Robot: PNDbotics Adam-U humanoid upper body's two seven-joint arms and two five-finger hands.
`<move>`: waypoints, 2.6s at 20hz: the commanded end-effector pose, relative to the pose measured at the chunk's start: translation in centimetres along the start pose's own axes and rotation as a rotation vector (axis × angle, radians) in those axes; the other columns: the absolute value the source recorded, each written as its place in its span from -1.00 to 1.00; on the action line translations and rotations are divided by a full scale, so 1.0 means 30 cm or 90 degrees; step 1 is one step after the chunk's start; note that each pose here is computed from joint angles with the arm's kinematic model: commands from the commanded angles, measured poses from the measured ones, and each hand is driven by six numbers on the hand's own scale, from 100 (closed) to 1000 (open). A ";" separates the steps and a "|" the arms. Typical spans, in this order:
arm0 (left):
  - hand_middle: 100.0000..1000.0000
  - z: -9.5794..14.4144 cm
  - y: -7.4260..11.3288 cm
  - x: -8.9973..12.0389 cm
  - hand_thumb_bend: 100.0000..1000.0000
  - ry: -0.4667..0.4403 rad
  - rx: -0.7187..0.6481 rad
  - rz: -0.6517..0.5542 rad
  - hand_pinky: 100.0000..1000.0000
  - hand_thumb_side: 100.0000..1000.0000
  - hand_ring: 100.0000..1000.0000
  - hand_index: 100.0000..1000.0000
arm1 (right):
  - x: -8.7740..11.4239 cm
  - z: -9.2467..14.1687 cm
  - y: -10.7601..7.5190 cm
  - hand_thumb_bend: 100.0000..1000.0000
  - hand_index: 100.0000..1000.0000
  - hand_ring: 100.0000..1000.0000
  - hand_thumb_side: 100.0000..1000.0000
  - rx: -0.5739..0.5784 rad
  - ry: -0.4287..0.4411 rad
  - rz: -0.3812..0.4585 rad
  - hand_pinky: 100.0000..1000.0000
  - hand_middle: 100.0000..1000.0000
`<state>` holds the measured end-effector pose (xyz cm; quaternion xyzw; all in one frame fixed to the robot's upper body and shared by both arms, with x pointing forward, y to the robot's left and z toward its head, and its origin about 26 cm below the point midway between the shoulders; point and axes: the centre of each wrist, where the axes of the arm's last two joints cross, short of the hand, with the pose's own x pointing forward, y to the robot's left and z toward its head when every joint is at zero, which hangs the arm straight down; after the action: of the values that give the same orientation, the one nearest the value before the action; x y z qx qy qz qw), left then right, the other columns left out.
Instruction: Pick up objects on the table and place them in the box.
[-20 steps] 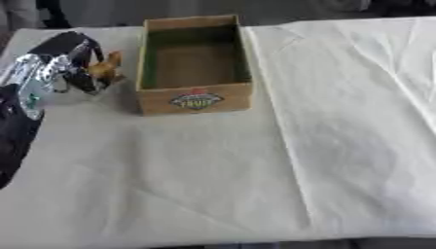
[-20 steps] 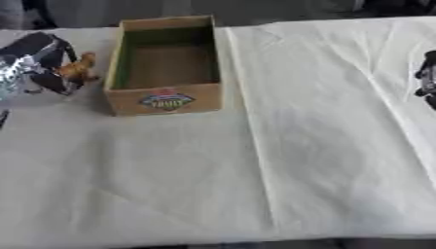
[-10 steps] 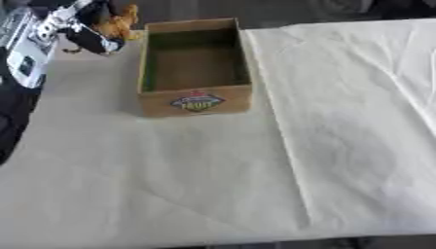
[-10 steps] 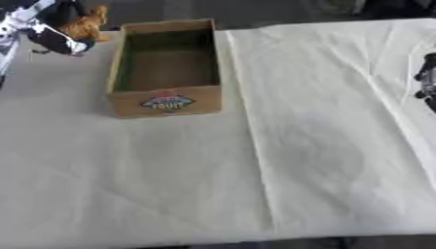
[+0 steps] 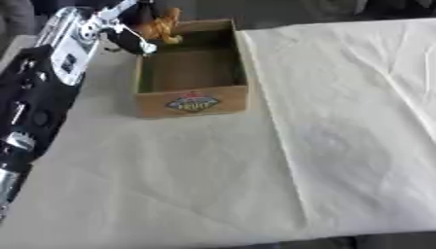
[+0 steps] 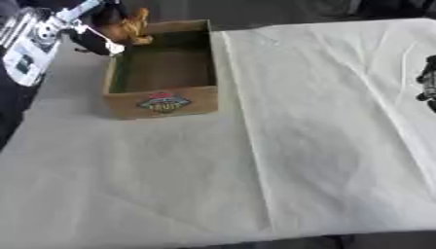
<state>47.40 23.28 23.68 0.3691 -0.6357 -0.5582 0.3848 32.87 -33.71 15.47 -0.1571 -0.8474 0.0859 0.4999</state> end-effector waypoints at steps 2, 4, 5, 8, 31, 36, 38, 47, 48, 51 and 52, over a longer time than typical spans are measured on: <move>-0.52 -0.026 -0.011 0.025 -0.42 -0.009 0.007 -0.009 -0.22 -1.00 -0.49 -0.30 | 0.027 -0.021 -0.011 -1.00 0.55 0.07 -0.42 0.006 -0.021 0.002 -0.28 0.23; -0.46 -0.029 -0.045 0.022 -0.38 -0.002 -0.006 -0.012 -0.19 -1.00 -0.43 -0.24 | 0.027 -0.020 -0.009 -1.00 0.55 0.07 -0.42 0.006 -0.021 0.001 -0.28 0.23; -0.46 -0.030 -0.060 0.021 -0.37 0.002 -0.013 -0.015 -0.19 -1.00 -0.42 -0.23 | 0.027 -0.020 -0.009 -1.00 0.55 0.07 -0.42 0.006 -0.020 0.001 -0.28 0.23; -0.30 -0.032 -0.102 0.020 -0.29 0.007 -0.030 -0.024 -0.10 -1.00 -0.28 -0.07 | 0.028 -0.021 -0.008 -1.00 0.55 0.07 -0.42 0.005 -0.022 -0.001 -0.28 0.23; 0.20 0.137 0.140 0.035 0.82 -0.056 0.192 0.027 0.25 -0.24 0.19 0.48 | 0.016 -0.009 -0.020 -1.00 0.55 0.06 -0.41 -0.005 -0.012 0.001 -0.28 0.22; 0.07 0.258 0.135 -0.013 0.41 -0.022 0.294 0.140 0.10 -0.31 0.06 0.38 | 0.013 -0.005 -0.024 -1.00 0.55 0.07 -0.41 -0.011 -0.010 0.000 -0.28 0.23; 0.05 0.306 0.106 -0.033 0.19 0.003 0.340 0.191 0.06 -0.32 0.04 0.36 | 0.014 -0.007 -0.026 -1.00 0.55 0.07 -0.41 -0.015 -0.012 0.001 -0.28 0.23; -0.04 0.471 -0.077 -0.035 -0.04 0.066 0.506 0.470 -0.05 -0.30 -0.04 0.25 | 0.021 -0.010 -0.033 -1.00 0.55 0.08 -0.41 -0.029 -0.017 0.000 -0.28 0.24; -0.04 0.479 -0.088 -0.033 -0.04 0.069 0.511 0.482 -0.06 -0.30 -0.04 0.25 | 0.021 -0.011 -0.033 -1.00 0.55 0.08 -0.41 -0.030 -0.018 0.000 -0.28 0.24; -0.07 0.498 -0.125 -0.027 -0.06 0.087 0.531 0.520 -0.10 -0.30 -0.07 0.22 | 0.022 -0.011 -0.033 -1.00 0.55 0.08 -0.41 -0.032 -0.018 0.000 -0.28 0.23; -0.07 0.503 -0.138 -0.025 -0.06 0.092 0.534 0.529 -0.10 -0.30 -0.07 0.22 | 0.022 -0.011 -0.032 -1.00 0.55 0.08 -0.41 -0.032 -0.018 -0.001 -0.28 0.23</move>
<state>34.50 29.80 17.26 0.2481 -0.8560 -0.0495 0.4508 32.74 -34.06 15.34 -0.1634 -0.8488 0.0683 0.4981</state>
